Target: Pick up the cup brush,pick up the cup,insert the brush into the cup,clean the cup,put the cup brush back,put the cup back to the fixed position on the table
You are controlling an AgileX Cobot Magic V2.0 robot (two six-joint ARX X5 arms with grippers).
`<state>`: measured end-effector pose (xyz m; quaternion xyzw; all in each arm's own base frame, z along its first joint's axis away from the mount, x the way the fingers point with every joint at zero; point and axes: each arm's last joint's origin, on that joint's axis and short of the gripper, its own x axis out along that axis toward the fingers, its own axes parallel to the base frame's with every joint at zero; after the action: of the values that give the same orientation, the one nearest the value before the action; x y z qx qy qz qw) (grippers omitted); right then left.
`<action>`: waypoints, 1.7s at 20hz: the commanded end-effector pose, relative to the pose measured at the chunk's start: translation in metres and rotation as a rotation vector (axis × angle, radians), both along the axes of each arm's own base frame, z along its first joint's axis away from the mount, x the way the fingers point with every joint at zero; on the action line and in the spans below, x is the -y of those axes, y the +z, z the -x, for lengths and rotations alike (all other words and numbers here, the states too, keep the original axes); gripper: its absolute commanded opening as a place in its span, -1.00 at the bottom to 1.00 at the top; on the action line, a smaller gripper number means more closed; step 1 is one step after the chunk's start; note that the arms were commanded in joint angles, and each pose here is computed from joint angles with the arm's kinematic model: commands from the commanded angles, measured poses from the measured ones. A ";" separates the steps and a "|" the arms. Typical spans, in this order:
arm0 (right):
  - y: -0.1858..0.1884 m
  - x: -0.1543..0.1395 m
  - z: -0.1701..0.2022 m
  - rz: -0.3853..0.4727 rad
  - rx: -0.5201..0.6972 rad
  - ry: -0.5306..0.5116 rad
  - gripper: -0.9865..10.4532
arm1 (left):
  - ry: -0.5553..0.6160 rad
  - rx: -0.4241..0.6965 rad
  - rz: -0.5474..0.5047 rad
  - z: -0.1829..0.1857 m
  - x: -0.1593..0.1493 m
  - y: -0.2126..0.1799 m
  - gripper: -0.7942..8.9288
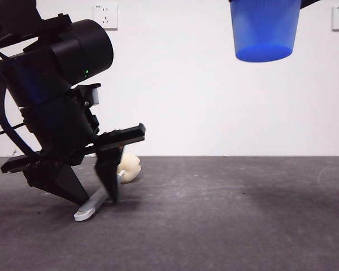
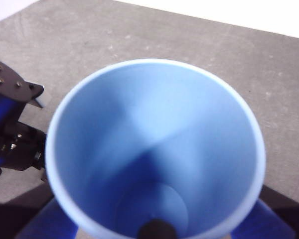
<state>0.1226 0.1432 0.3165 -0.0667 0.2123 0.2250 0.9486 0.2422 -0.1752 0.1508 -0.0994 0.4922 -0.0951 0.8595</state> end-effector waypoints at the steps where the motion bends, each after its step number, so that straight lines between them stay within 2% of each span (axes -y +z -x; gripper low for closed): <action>1: -0.009 -0.004 -0.009 -0.022 0.004 -0.028 -0.86 | -0.043 -0.046 -0.011 0.004 -0.002 -0.005 -0.06; 4: -0.027 -0.007 -0.023 -0.022 0.007 -0.049 -0.86 | -0.078 -0.047 -0.040 0.008 -0.005 0.002 -0.06; 7: -0.046 -0.003 -0.043 -0.066 0.011 -0.051 -0.86 | -0.100 -0.032 -0.045 0.015 -0.010 0.016 -0.06; 13: -0.094 0.002 -0.096 -0.046 -0.005 0.004 -0.86 | -0.186 0.041 0.029 0.039 -0.019 0.061 -0.06; 15: -0.109 0.002 -0.115 -0.060 -0.003 0.000 -0.86 | -0.213 0.080 0.050 0.050 -0.023 0.076 -0.06; 17: -0.126 0.004 -0.128 -0.035 -0.017 -0.020 -0.86 | -0.227 0.109 0.071 0.061 -0.029 0.089 -0.06; 22: -0.156 0.006 -0.146 -0.012 -0.040 0.000 -0.86 | -0.245 0.187 0.116 0.075 -0.039 0.110 -0.06; 29: -0.175 0.004 -0.151 0.056 -0.064 0.023 -0.86 | -0.245 0.175 0.105 0.077 -0.041 0.110 -0.06; 30: -0.175 0.004 -0.151 0.060 -0.061 0.024 -0.80 | -0.245 0.177 0.101 0.077 -0.041 0.110 -0.06; 34: -0.176 0.004 -0.150 0.063 -0.072 0.025 -0.23 | -0.244 0.177 0.099 0.077 -0.041 0.110 -0.06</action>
<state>0.2744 0.1397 0.1472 -0.0837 0.2382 0.2321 0.9393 0.1657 -0.1339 0.2641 -0.0817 0.4155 -0.2279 0.8768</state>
